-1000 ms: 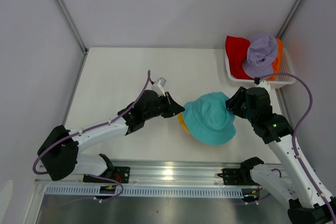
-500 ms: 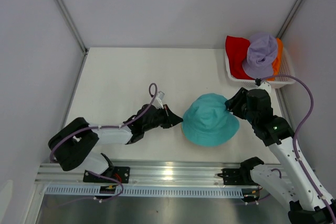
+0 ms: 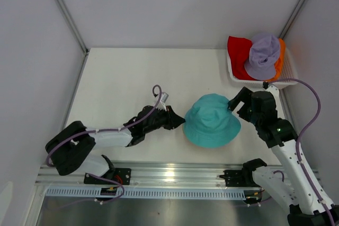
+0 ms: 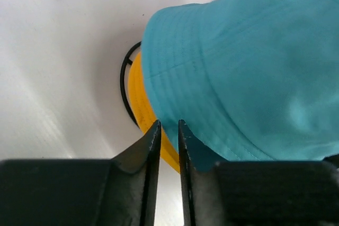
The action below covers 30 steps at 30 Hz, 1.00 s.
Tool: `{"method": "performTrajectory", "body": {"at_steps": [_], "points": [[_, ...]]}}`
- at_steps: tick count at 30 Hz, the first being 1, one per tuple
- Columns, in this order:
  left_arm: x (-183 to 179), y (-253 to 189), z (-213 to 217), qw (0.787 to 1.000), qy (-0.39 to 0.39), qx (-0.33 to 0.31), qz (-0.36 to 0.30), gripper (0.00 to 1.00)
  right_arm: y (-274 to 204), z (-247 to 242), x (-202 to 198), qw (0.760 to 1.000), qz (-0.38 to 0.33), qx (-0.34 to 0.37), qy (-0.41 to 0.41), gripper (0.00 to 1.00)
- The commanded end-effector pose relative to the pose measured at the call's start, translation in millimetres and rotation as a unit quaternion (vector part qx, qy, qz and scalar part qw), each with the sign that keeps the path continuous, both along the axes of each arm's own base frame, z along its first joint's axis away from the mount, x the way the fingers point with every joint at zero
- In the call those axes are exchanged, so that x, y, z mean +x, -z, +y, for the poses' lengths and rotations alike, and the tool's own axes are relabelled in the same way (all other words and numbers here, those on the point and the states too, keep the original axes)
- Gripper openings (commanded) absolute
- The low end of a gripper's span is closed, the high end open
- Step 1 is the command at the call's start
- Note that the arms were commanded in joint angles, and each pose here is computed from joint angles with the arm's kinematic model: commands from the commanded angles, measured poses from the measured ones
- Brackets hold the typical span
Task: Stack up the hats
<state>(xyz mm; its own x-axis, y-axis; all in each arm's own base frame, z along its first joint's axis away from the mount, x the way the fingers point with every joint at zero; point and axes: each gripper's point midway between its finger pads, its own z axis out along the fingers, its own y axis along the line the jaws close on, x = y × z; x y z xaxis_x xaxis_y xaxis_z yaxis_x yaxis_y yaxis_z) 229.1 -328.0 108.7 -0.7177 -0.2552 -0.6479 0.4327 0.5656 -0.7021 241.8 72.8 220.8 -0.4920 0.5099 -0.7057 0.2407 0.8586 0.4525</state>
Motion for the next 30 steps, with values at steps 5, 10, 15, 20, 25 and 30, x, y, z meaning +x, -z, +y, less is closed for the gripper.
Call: {"method": "performTrajectory", "body": {"at_steps": [5, 10, 15, 20, 25, 30], "points": [[3, -87, 3, 0.99, -0.004, 0.024, -0.141, 0.46, -25, -53, 10, 0.998, 0.0, -0.02, 0.066, 0.99], [22, -147, 43, 0.97, -0.076, 0.082, -0.217, 0.86, -71, -80, 47, 0.998, -0.045, 0.01, 0.051, 1.0], [32, -205, 71, 0.955, -0.09, 0.14, -0.246, 1.0, -86, -132, 110, 0.994, -0.053, -0.015, 0.095, 1.0], [41, -230, 89, 0.94, -0.119, 0.18, -0.262, 1.0, -87, -170, 168, 0.988, -0.081, -0.049, 0.125, 0.99], [55, -231, 108, 0.933, -0.15, 0.206, -0.256, 0.99, -60, -201, 232, 0.989, -0.05, -0.041, 0.135, 0.92], [69, -215, 119, 0.938, -0.17, 0.213, -0.215, 0.99, -18, -226, 266, 0.984, -0.007, -0.032, 0.173, 0.8]]}}
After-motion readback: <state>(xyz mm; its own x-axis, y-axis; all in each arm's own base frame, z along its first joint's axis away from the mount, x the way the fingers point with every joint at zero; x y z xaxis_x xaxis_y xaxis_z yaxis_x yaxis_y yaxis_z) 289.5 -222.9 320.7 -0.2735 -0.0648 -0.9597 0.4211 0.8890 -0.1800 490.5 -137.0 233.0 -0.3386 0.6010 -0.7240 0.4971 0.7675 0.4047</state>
